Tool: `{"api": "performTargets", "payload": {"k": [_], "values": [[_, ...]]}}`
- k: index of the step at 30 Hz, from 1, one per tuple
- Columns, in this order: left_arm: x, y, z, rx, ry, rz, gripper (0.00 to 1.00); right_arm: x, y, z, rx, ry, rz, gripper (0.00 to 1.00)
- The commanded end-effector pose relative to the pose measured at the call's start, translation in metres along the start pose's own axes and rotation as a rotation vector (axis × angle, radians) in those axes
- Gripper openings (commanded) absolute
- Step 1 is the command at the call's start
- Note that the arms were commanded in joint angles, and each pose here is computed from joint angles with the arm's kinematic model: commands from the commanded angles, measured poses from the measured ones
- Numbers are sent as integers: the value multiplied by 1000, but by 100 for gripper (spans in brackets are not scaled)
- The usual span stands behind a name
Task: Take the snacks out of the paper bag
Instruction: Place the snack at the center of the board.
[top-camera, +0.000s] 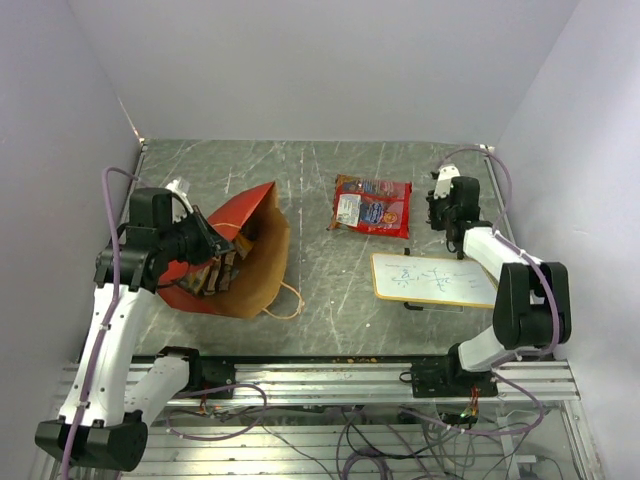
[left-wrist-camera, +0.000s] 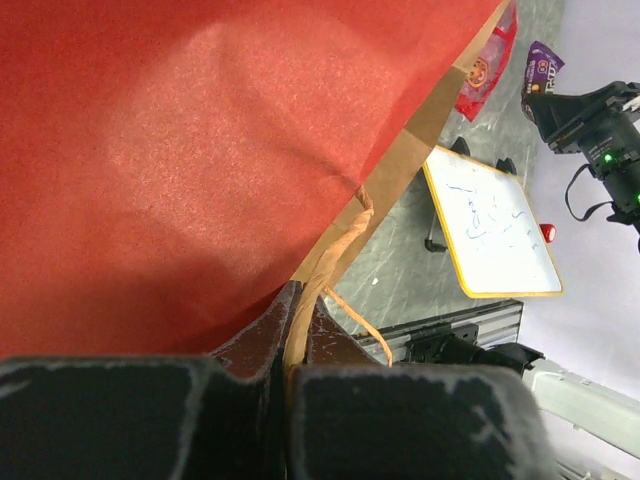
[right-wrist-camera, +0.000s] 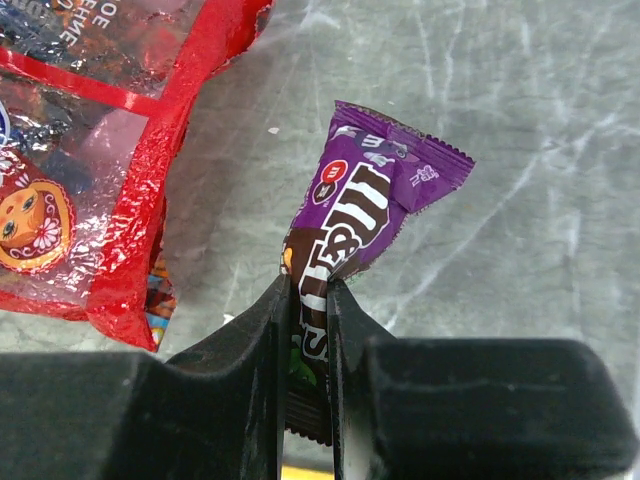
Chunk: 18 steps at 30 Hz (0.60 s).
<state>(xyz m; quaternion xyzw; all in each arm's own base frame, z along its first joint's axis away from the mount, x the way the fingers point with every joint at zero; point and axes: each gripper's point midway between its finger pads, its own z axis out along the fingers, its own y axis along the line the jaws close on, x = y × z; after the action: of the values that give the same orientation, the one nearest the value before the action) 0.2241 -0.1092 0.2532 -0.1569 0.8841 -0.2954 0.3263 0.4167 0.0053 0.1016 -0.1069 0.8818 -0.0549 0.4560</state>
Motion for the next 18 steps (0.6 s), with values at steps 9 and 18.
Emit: {"api": "performTargets", "payload": {"k": [9, 18], "values": [[-16, -6, 9, 6, -6, 60, 7, 0, 24, 49, -241, -77, 73, 17], [-15, -3, 13, 4, -12, 39, 7, 13, 23, 59, -229, -41, 70, 32]]}}
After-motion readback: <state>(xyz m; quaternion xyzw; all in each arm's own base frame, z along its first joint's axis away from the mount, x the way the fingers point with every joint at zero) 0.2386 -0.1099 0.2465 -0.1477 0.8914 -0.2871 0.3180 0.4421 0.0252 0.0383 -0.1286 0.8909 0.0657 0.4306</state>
